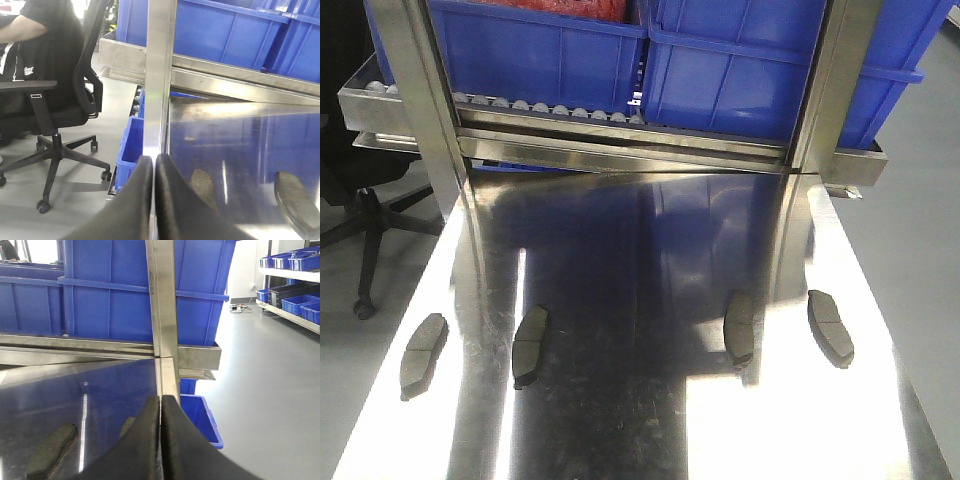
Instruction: Move and align brake pads A on conveyor
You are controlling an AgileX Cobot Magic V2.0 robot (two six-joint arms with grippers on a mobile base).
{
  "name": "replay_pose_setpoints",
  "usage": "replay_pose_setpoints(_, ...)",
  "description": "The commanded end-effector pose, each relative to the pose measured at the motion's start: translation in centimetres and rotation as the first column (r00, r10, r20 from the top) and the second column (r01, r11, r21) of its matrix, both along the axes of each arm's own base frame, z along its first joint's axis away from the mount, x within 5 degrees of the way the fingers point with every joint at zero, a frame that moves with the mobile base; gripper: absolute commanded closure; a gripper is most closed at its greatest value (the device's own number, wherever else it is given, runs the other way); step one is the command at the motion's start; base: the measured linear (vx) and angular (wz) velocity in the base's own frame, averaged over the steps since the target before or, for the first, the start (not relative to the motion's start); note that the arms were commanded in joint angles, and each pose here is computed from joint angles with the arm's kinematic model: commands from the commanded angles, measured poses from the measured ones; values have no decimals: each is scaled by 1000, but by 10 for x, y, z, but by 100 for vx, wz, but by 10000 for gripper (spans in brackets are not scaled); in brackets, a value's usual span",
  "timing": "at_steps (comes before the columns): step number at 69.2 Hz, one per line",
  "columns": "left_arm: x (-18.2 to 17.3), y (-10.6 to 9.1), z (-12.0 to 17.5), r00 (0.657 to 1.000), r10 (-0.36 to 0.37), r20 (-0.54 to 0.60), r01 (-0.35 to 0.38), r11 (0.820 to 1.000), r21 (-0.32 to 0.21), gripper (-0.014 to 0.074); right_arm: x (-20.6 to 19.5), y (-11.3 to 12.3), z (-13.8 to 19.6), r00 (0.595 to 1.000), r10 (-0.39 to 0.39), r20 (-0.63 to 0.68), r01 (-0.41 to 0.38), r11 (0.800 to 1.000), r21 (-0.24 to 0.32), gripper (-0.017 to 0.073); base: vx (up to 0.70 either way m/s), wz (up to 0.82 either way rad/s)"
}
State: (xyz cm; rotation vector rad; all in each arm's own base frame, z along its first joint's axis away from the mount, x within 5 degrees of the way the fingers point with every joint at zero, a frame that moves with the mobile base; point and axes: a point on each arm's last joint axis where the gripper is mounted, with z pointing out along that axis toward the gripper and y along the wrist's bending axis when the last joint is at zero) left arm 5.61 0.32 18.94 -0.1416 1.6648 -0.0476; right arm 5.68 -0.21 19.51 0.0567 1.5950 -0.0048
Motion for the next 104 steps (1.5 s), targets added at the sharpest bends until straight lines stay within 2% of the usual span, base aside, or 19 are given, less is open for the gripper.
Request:
replay_pose_setpoints(1,0,0,-1,998,-7,62,7,1000,2,600,-1,0,7,996,-5,88,6,1000,-9,569,0,0)
replay_pose_setpoints(82,0,0,-1,998,-7,64,7,1000,3,600,-1,0,7,996,-5,88,6,1000,-9,569,0,0)
replay_pose_setpoints(95,0,-1,9,989,-9,148,9,1000,6,600,-1,0,7,996,-5,88,6,1000,-9,569,0,0)
replay_pose_setpoints(104,-3,-1,28,970,-11,242,10,1000,5,600,-1,0,7,996,-5,88,6,1000,-9,569,0,0)
